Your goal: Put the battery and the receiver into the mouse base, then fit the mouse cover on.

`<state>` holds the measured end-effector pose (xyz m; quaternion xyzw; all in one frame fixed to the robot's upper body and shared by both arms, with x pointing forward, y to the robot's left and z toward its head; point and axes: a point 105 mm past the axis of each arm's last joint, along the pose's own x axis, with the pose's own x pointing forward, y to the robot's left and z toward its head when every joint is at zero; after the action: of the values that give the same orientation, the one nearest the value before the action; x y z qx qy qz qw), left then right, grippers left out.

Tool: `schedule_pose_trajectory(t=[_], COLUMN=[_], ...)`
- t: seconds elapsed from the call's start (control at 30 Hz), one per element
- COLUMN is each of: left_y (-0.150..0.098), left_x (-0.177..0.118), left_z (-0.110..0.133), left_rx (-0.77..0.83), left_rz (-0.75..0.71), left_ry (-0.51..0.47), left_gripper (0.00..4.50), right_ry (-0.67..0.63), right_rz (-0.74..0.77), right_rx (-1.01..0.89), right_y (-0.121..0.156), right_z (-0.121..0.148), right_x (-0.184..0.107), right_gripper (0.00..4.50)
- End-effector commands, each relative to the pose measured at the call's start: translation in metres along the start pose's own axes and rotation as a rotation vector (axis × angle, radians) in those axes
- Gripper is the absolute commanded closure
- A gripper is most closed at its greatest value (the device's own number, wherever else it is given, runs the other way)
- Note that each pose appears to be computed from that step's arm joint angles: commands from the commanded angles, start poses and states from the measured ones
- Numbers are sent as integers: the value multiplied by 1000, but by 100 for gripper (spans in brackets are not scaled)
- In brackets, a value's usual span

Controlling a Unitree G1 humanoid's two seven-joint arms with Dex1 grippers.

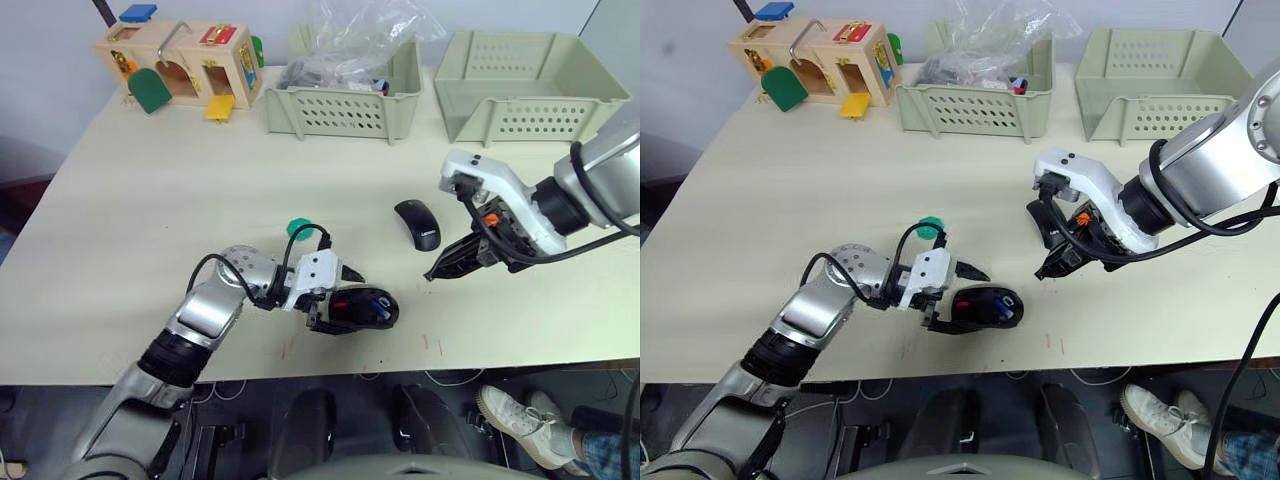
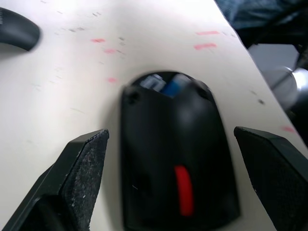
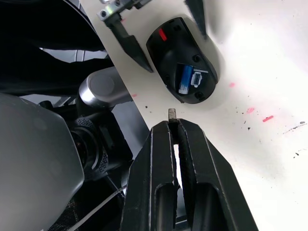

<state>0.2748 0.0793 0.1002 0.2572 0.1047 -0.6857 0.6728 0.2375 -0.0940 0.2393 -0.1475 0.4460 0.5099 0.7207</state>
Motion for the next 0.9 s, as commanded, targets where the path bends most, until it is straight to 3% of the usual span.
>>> schedule_pose_trajectory(t=[0.03,0.6,0.7,0.73,0.9], left_y=[0,-2,-1,0,5], left_x=[2,11,11,10,11], left_z=[9,6,6,6,7], left_rx=[39,62,57,56,41], left_rz=[4,2,11,15,42], left_ry=[-6,19,12,12,5], left_gripper=[6,6,137,162,162], right_ry=[-23,-29,-28,-27,3], right_rz=[13,18,20,22,-51], right_rx=[-12,-15,-18,-21,-25], right_y=[5,6,6,7,-7], right_z=[4,7,7,8,12], right_x=[-4,1,4,5,21], right_gripper=[450,450,450,450,450])
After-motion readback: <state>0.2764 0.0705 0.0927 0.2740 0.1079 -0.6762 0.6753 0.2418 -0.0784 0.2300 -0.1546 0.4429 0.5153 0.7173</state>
